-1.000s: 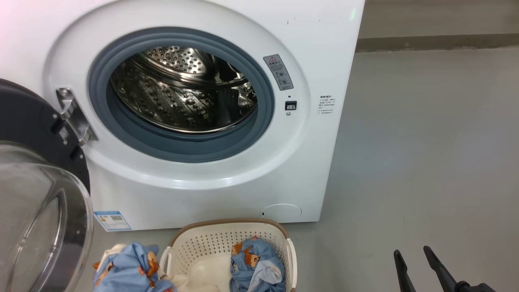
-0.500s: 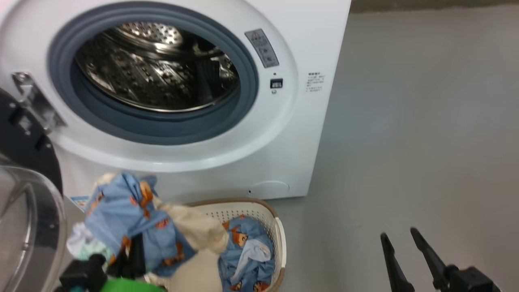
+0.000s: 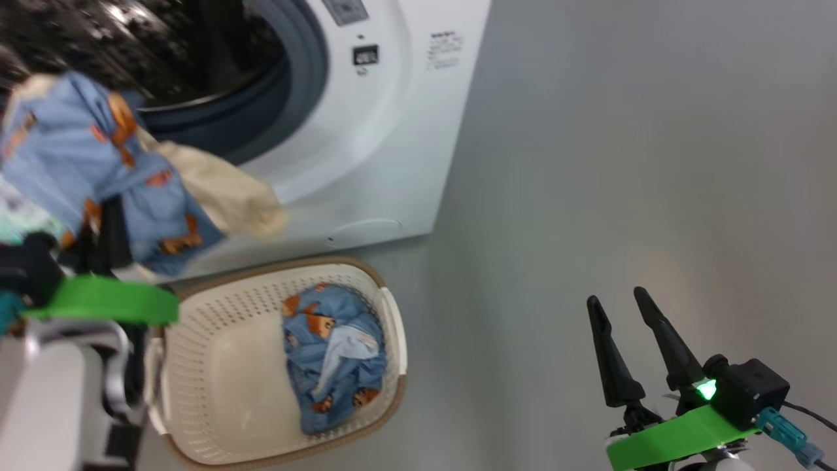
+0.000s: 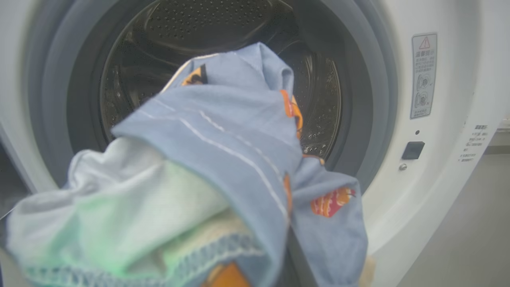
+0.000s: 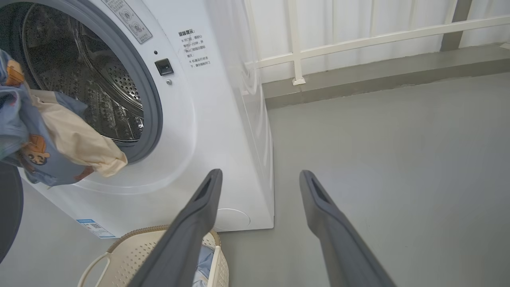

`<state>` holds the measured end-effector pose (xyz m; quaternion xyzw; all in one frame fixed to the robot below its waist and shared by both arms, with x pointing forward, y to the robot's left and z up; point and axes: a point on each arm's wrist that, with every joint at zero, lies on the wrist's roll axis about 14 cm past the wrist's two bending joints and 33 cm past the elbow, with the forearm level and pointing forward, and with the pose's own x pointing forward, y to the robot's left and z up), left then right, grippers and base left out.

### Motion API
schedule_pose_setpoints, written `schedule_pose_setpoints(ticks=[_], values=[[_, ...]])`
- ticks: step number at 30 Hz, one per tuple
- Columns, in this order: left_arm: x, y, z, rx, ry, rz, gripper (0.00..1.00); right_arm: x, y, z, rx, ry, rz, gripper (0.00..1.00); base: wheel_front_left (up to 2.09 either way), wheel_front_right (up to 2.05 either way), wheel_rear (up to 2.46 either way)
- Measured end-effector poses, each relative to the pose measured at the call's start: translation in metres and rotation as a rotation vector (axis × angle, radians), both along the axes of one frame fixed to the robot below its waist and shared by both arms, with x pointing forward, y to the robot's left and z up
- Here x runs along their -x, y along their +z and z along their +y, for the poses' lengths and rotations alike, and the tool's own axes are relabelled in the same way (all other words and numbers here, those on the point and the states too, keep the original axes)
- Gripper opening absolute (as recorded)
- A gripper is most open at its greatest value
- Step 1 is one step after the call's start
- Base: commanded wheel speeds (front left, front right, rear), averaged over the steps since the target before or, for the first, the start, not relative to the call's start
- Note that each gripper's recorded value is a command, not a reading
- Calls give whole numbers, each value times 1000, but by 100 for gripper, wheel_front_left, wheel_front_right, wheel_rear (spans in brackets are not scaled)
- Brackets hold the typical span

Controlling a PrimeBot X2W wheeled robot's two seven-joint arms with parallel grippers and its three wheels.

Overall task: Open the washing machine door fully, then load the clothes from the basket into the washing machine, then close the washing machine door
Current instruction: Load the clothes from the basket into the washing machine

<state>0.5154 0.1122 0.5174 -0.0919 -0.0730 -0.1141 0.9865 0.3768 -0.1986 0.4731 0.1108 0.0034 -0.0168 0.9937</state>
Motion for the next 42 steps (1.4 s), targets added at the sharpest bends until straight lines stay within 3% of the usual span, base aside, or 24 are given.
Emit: schedule_pose_setpoints(ticks=[11,23,32,42], values=[[-107,-47,-24,-127,-59,63,0,-7,-33,-11,-53,-50,99,100,0,0,0],[-186,-92,-38,-229,-68,117,0,-1,-70,-13,-40,-64,226,100,0,0,0],[-238,-63,-30,-166,18,41,0,7,-89,-9,-36,-61,297,100,0,0,0],[-256,-48,-6,-97,134,-13,0,10,-101,-5,-30,-51,339,100,0,0,0]])
